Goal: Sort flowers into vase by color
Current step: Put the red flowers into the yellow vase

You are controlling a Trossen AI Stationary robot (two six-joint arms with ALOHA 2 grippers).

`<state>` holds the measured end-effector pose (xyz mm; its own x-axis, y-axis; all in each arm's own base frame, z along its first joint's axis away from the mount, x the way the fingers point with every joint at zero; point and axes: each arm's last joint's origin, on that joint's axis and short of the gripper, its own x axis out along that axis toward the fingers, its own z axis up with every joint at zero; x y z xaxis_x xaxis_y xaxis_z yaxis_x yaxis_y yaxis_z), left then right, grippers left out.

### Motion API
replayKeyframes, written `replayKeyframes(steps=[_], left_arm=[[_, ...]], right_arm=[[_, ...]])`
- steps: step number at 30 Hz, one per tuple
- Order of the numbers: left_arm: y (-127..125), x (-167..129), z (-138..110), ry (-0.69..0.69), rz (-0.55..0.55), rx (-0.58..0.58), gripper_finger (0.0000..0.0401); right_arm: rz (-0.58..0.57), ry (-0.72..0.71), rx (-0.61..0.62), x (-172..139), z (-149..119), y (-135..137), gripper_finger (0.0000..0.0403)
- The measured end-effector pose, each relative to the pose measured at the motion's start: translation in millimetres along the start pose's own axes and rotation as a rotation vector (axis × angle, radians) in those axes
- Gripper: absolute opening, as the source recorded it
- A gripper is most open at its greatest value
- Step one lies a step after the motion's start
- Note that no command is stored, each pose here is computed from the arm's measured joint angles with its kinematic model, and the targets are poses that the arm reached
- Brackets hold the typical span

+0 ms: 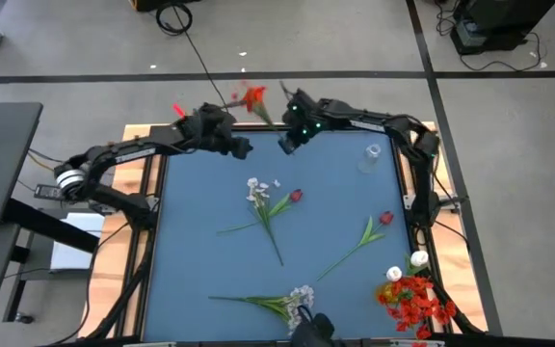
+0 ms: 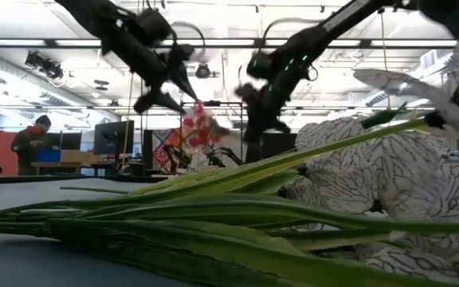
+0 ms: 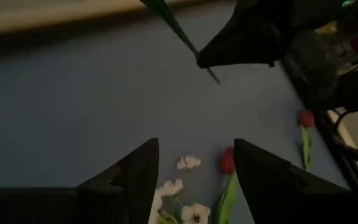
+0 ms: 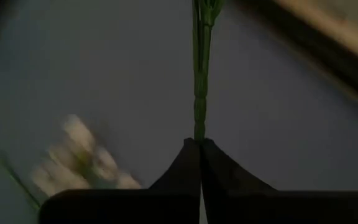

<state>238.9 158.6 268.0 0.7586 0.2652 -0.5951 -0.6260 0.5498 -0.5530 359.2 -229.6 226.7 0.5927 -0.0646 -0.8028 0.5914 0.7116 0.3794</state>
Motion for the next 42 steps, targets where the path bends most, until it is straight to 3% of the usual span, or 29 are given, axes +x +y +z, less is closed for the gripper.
replayKeyframes(steps=[5,9,14,20,25,31,37,39,42], left_arm=[[-9,-35,11,-0.137,-0.069,0.195,0.0212],[-20,-52,24,-0.248,-0.257,0.326,0.0212],[-39,-49,30,-0.315,-0.482,0.424,0.0212],[-60,-35,27,-0.368,-0.625,0.513,0.0212],[-70,-30,24,-0.394,-0.681,0.524,0.0206],[-76,-30,20,-0.384,-0.704,0.526,0.0149],[-83,-29,14,-0.371,-0.738,0.554,0.0051],[-85,-30,13,-0.370,-0.745,0.559,0.0019],[-85,-29,12,-0.360,-0.745,0.558,0.0014]], right_arm=[[0.101,-0.257,0.094,-37,-15,31,0.0004],[0.169,-0.448,0.124,-55,-40,56,0.0003],[0.220,-0.593,0.038,-69,-65,88,0.0002],[0.236,-0.681,-0.068,-84,-79,123,0.0002],[0.217,-0.734,-0.182,-90,-91,143,0.0002],[0.229,-0.752,-0.226,-91,-98,155,0.0003],[0.245,-0.776,-0.257,-93,-101,162,0.0009],[0.260,-0.766,-0.245,-94,-101,162,0.0026],[0.267,-0.717,-0.220,-100,-105,159,0.0072]])
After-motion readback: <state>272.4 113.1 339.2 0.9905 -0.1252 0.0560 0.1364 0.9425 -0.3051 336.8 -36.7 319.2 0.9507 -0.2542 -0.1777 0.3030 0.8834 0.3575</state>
